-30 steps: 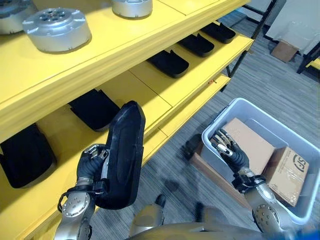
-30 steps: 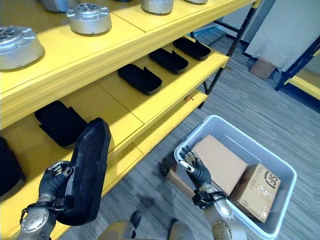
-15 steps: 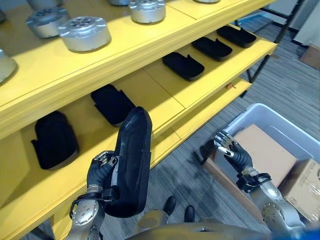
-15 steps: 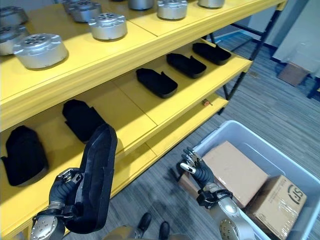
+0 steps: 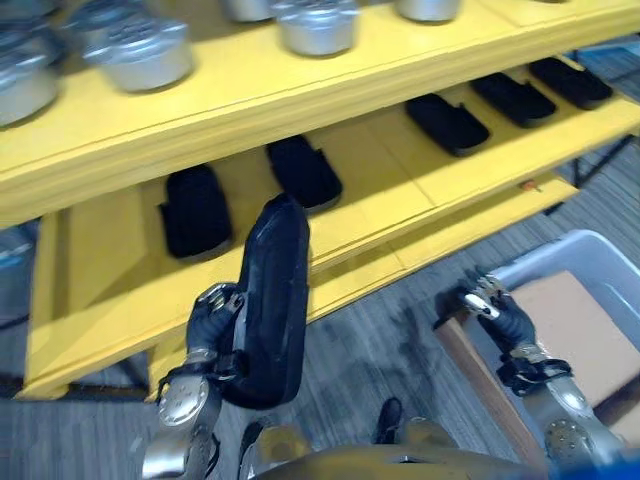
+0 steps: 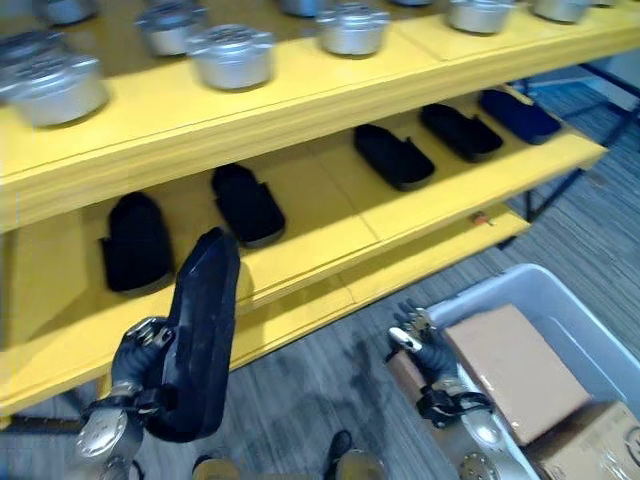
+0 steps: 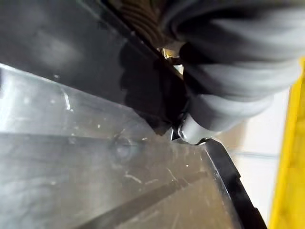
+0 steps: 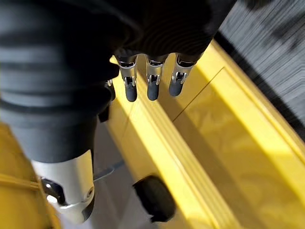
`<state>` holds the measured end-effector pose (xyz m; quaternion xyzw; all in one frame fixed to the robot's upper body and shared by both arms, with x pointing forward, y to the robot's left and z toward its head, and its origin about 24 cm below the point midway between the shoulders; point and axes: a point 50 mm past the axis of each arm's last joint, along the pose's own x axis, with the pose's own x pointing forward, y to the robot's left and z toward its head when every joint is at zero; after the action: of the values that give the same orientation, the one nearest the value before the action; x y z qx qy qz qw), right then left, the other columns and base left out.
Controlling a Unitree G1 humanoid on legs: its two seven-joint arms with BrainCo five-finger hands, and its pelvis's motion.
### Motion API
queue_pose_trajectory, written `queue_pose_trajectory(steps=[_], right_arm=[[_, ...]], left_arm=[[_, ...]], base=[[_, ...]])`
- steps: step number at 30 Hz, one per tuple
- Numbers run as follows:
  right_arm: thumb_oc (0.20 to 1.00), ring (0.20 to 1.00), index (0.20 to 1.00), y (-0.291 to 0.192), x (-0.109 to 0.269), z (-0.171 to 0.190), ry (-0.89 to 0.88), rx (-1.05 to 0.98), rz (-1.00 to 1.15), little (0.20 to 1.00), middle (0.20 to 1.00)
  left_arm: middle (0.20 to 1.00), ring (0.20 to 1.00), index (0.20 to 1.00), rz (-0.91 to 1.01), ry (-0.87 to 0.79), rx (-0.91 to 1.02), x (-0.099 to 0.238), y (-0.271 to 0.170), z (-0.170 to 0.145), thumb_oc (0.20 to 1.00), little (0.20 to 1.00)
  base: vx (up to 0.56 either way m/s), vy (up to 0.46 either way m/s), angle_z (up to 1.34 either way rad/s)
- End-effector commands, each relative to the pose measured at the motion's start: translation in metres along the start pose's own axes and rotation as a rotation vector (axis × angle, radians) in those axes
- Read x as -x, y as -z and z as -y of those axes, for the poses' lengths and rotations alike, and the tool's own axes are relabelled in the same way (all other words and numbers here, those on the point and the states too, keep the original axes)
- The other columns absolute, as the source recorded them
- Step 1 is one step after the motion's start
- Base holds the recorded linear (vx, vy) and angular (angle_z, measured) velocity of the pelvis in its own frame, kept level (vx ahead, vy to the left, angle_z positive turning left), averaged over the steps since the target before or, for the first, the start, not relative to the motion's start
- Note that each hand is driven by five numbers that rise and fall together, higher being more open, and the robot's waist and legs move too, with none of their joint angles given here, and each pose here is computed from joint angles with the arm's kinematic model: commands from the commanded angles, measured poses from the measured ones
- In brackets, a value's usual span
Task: Move parts from the plastic box to the shelf.
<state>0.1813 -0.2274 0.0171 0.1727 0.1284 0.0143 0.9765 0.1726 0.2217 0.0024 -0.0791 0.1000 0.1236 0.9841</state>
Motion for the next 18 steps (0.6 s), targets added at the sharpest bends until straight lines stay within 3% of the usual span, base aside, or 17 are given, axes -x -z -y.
queue_pose_trajectory(steps=[1,18], right_arm=[[1.000,1.000,1.000,-0.005,-0.008,-0.021,-0.073,-0.086,0.088,1.000,1.000],[1.000,1.000,1.000,0.007,-0.023,-0.049,-0.176,-0.086,0.046,1.000,1.000]], left_arm=[[0.200,0.200,0.200,0.115,-0.031,-0.061,0.010,-0.027,-0.024,0.200,0.200],[0.200,0.200,0.200,0.153,-0.104,-0.169,0.011,-0.043,-0.050,0.200,0.200]], base=[[0.04,0.188,0.80],[0.00,0.256,0.22]])
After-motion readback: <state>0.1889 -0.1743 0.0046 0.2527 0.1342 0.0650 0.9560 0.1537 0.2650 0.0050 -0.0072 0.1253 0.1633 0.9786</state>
